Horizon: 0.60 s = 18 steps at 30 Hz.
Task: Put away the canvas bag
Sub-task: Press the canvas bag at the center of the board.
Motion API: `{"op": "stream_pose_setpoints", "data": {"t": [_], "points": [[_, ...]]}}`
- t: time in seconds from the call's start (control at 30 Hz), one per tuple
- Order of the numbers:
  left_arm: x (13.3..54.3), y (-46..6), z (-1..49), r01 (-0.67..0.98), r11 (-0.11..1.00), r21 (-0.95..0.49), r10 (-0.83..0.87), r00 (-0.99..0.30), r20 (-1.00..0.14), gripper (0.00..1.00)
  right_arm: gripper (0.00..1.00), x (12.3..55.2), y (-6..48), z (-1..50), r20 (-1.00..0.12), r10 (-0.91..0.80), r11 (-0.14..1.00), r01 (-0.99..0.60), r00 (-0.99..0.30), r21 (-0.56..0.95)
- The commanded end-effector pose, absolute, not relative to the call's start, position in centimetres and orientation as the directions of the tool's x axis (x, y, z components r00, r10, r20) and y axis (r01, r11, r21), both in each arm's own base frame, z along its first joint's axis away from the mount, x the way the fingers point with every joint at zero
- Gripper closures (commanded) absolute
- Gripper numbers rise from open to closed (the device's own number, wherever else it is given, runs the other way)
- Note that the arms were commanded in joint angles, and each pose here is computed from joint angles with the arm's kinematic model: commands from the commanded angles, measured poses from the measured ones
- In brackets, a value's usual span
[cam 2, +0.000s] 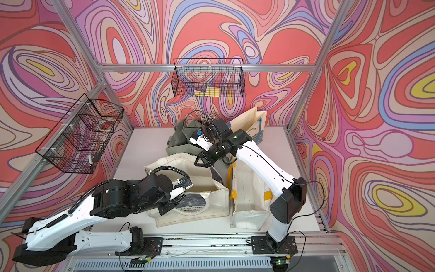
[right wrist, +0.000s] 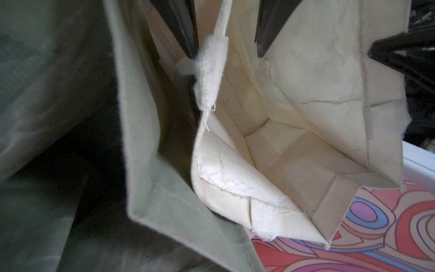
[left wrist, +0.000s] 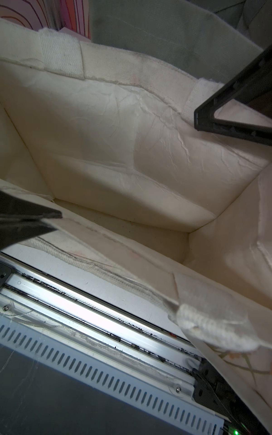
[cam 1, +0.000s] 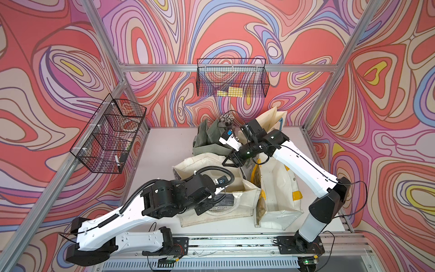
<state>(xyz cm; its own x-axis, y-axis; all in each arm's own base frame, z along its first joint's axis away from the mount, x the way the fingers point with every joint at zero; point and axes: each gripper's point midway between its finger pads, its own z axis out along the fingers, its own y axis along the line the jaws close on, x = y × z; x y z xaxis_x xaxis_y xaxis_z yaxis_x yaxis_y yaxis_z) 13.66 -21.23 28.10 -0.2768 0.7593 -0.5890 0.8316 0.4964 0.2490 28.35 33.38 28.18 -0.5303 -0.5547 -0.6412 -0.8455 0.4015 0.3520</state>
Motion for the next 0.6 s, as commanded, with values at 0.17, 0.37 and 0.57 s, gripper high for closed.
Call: {"op": "stream_pose_setpoints", "data": {"t": [0.17,0.37,0.57], "points": [[14.2,-20.2,29.1,0.802,0.528,0.279,0.752,-0.289,-0.593,1.0,1.0,27.9,33.9,28.4,-0.66,-0.555,0.389,-0.859,-0.506,0.332],[15.0,-18.9,29.4,0.757,0.567,0.326,0.74,-0.294,-0.604,1.0,1.0,26.5,32.1,30.1,-0.724,-0.534,0.387,-0.888,-0.436,0.249],[15.9,-18.9,29.9,0.713,0.612,0.341,0.702,-0.292,-0.65,1.0,1.0,24.2,31.3,31.7,-0.773,-0.502,0.332,-0.912,-0.387,0.241]]}}
